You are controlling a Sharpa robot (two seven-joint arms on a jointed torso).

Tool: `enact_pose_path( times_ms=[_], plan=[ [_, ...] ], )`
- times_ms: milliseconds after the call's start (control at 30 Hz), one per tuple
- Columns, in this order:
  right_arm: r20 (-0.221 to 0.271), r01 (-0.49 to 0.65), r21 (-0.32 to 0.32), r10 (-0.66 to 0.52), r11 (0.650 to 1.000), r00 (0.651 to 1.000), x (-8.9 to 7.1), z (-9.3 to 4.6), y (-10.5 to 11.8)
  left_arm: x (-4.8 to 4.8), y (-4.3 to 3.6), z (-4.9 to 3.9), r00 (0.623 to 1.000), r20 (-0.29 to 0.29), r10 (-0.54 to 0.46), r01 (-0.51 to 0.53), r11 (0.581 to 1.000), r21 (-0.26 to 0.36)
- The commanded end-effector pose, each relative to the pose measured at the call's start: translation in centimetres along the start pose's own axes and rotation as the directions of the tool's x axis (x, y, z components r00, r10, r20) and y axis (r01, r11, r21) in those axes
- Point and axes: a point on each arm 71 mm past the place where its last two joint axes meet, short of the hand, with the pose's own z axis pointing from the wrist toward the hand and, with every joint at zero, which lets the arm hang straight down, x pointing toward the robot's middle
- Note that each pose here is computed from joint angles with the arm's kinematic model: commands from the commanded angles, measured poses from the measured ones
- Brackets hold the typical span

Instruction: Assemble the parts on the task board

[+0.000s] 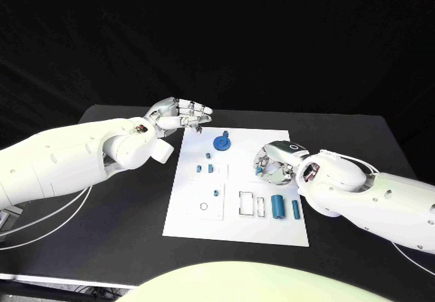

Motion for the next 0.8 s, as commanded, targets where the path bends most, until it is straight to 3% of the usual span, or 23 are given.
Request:
enact_pose_path(
  times_ms=[33, 433, 800],
  plan=[
    [-0.02, 0.0, -0.007, 0.0, 1.0, 1.0, 0.63, 0.06, 0.46, 0.19, -0.11, 0.04, 1.0, -0.017, -0.008, 0.008, 1.0, 0.004],
    [-0.013, 0.004, 0.006, -0.004, 1.0, 1.0, 0.68, 0.19, 0.48, 0.15, -0.1, 0.02, 1.0, -0.018, -0.008, 0.008, 1.0, 0.002],
    [0.046, -0.002, 0.006, 0.002, 1.0, 0.999, 0.39, 0.17, 0.58, 0.14, -0.09, 0.02, 1.0, -0.018, -0.008, 0.008, 1.0, 0.002]
  ],
)
